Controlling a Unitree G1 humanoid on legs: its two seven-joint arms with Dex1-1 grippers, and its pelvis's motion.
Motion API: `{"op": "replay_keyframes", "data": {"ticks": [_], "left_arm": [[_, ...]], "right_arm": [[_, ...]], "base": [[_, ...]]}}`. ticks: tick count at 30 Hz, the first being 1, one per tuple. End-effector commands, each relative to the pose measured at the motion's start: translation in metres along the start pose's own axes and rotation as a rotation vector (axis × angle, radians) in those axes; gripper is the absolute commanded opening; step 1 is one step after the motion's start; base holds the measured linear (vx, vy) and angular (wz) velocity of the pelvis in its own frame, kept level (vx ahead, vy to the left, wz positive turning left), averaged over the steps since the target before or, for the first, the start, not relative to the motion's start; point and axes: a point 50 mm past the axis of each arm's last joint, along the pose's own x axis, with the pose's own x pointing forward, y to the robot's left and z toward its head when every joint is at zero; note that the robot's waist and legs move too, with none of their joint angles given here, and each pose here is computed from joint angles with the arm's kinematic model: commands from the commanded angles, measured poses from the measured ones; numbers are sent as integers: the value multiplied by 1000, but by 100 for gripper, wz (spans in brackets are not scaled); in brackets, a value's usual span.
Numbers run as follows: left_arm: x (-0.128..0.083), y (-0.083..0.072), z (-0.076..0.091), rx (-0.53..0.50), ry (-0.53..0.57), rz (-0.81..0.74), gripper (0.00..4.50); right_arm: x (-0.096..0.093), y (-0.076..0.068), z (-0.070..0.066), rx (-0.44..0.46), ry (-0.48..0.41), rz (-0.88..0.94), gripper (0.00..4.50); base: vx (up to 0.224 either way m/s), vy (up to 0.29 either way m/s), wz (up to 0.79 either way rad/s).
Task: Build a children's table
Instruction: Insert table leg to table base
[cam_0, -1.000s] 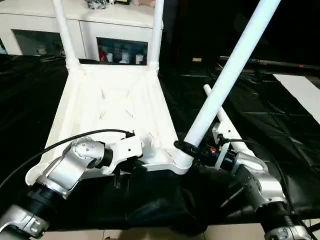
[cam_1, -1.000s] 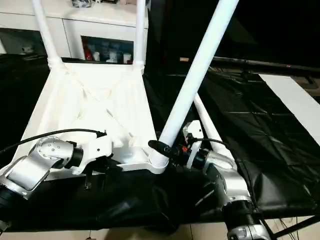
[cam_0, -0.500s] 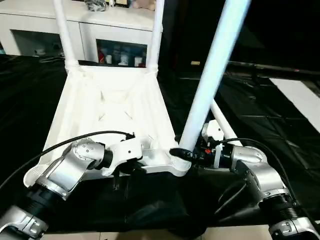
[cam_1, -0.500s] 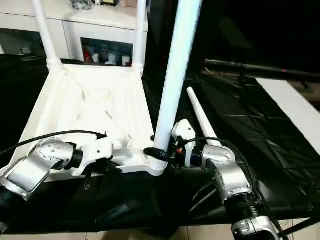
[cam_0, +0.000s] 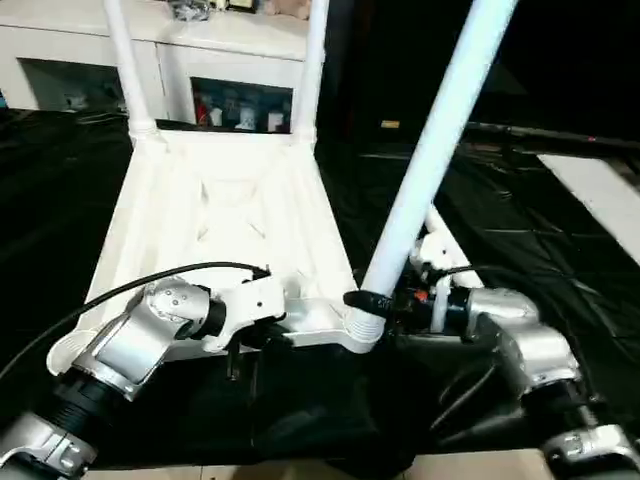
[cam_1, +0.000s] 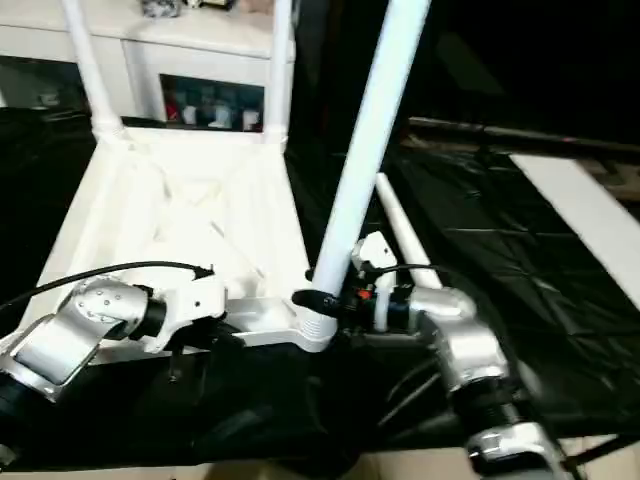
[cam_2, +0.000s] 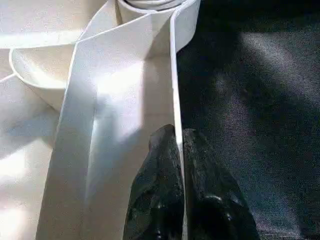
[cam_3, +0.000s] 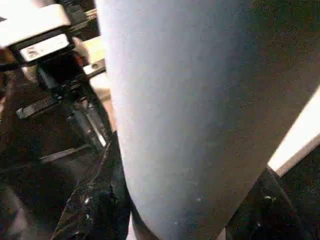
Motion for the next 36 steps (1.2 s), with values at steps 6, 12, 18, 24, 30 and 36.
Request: {"op": "replay_keyframes", "data": {"ticks": [6, 12, 18, 24, 30, 36], "left_arm": [[-4, 7, 9, 45, -20, 61, 0], [-5, 7, 8, 47, -19, 63, 0], [-6, 8, 8, 47, -17, 62, 0], [-6, 8, 9, 49, -15, 60, 0], [-6, 8, 9, 51, -12, 59, 0], [-5, 8, 10, 60, -6, 51, 0]], "right_arm": [[1, 14, -49, 88, 186, 25, 186], [-1, 10, -69, 85, 186, -134, 186], [0, 9, -76, 122, 173, -193, 186], [2, 11, -77, 238, 101, -185, 186], [-1, 18, -91, 264, 178, -164, 186], [-4, 15, -90, 215, 220, -147, 186]], "base": [[0, 0, 0], [0, 0, 0], [0, 0, 0], [0, 0, 0], [0, 0, 0], [0, 0, 0]]}}
